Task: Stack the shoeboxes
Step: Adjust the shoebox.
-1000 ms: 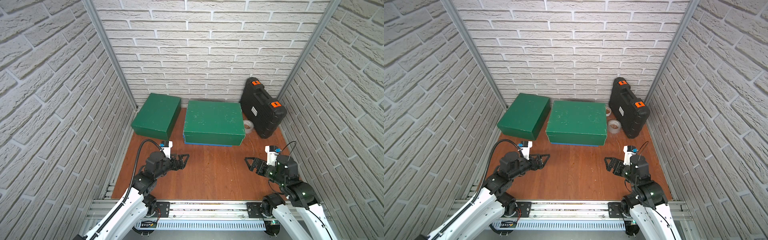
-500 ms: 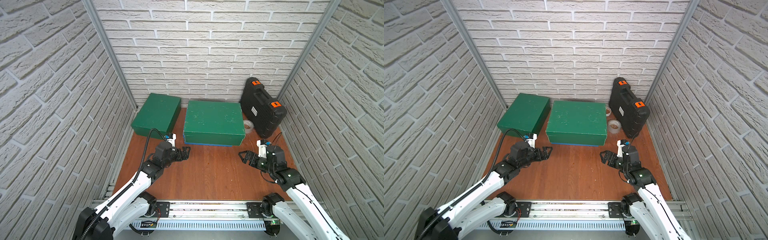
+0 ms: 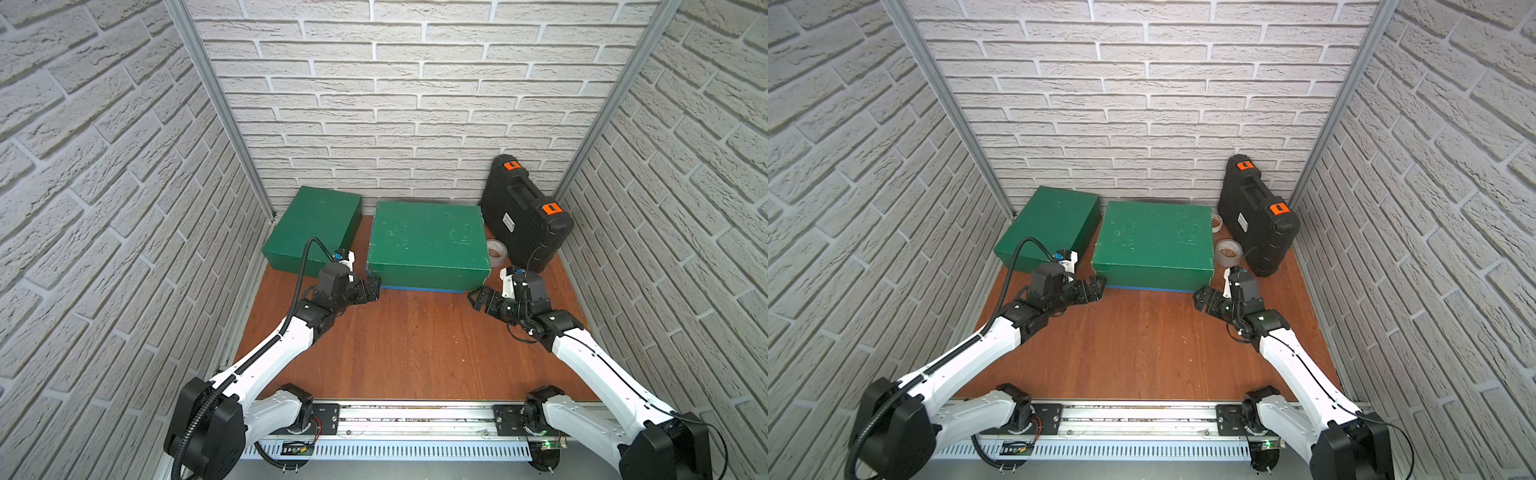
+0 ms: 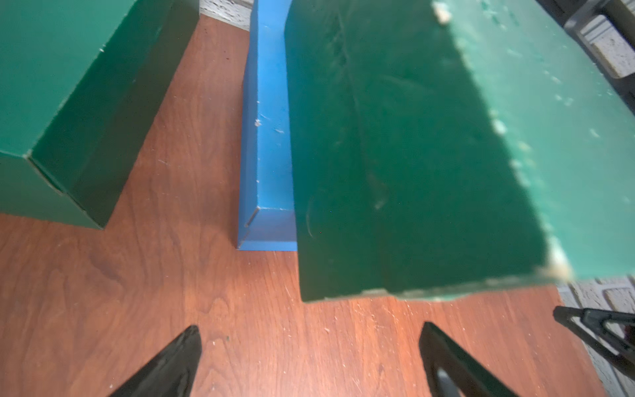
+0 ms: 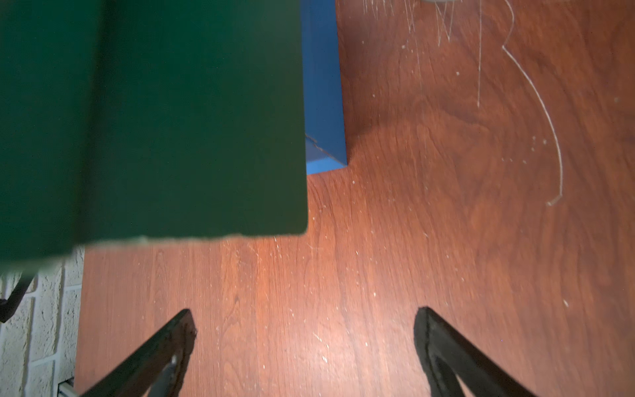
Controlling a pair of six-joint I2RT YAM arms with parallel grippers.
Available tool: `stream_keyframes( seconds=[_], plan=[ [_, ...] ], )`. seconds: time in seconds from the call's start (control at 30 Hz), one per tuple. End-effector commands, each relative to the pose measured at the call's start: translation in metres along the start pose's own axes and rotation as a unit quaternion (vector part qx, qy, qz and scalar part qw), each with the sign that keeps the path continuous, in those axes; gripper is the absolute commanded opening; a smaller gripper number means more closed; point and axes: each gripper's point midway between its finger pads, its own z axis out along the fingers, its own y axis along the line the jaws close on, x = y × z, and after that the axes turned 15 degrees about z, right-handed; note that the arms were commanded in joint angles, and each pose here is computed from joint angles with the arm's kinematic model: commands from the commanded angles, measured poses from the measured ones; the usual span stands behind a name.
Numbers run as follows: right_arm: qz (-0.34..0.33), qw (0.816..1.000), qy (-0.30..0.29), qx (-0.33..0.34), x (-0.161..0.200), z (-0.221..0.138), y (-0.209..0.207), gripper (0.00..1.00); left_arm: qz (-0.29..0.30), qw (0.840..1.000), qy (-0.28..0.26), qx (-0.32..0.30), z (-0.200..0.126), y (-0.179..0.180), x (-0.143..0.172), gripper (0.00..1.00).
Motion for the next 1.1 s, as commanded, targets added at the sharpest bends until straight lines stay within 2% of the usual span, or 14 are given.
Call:
stream_keyframes(
  seconds=[0.0,0.33,0.73,1.07],
  plan=[
    [-0.012,0.999,-0.038,-0.019,-0.022,0.001,0.019,1.00,0.006,0.999,-0.034,0.004,0.000,0.001,-0.025,0.98],
    [-0.012,1.000,-0.023,0.003,-0.033,0.029,0.025,1.00,-0.008,1.000,-0.019,-0.005,0.023,0.026,-0.037,0.98],
    [-0.019,0.999,-0.017,0.026,-0.045,0.047,0.030,0.99,-0.019,1.000,-0.013,0.014,0.043,0.029,-0.048,0.98],
    [-0.023,0.999,-0.017,0.039,-0.051,0.054,0.031,0.99,-0.023,1.000,-0.013,0.015,0.046,0.030,-0.048,0.98]
  ],
)
